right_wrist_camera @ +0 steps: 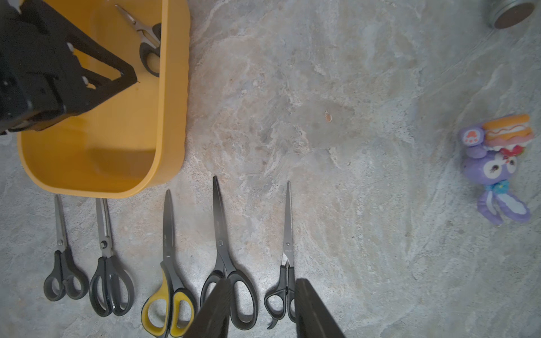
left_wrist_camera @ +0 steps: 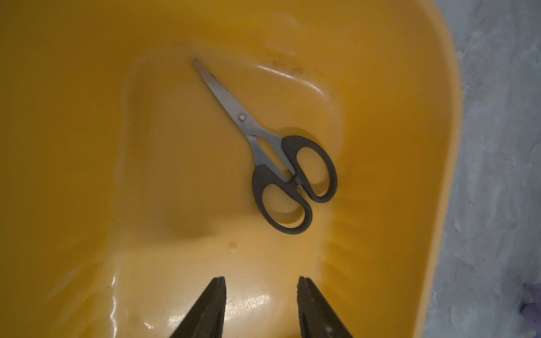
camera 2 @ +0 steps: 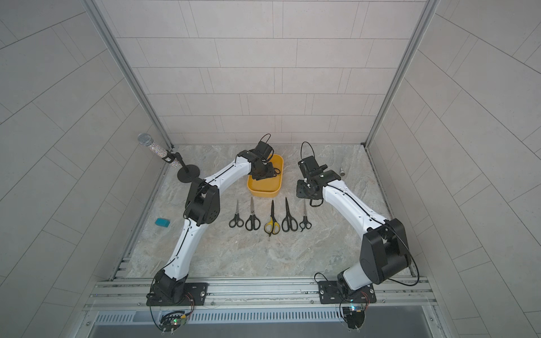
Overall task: Take the scissors out of the storage box
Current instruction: Pick up the scissors from the storage box.
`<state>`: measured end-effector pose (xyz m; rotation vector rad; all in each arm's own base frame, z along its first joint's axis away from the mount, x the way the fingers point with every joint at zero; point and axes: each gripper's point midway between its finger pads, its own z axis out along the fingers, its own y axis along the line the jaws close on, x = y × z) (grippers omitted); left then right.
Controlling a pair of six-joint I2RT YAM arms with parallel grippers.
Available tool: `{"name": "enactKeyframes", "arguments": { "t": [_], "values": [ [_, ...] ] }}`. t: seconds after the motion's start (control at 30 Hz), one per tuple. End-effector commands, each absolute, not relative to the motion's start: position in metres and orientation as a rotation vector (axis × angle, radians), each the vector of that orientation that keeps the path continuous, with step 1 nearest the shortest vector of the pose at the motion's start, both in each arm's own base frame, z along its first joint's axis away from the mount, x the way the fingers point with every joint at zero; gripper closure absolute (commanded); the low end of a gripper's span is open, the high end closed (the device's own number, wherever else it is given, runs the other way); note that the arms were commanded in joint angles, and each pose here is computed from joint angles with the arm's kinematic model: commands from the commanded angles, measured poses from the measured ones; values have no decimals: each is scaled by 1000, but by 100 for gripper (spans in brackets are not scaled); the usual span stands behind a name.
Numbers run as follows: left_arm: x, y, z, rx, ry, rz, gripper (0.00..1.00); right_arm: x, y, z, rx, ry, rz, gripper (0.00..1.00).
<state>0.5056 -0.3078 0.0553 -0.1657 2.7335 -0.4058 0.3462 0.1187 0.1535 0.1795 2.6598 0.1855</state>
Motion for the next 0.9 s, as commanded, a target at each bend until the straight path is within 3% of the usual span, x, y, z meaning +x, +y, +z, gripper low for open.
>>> {"name": "enactKeyframes", "arguments": {
  "t": [0.0, 0.2, 0.67, 0.87],
  "values": [
    [522, -312, 66, -241, 2664, -436, 54, 338, 119, 158, 189, 2679, 208, 59],
    [534, -319, 63, -317, 2637, -444, 54, 328, 118, 154, 186, 2708, 214, 59],
    [510, -312, 23, -412, 2722, -191, 59, 319, 119, 157, 185, 2705, 266, 59],
    [514, -326, 24, -403, 2734, -301, 59, 315, 122, 153, 175, 2718, 298, 59]
  ]
}}
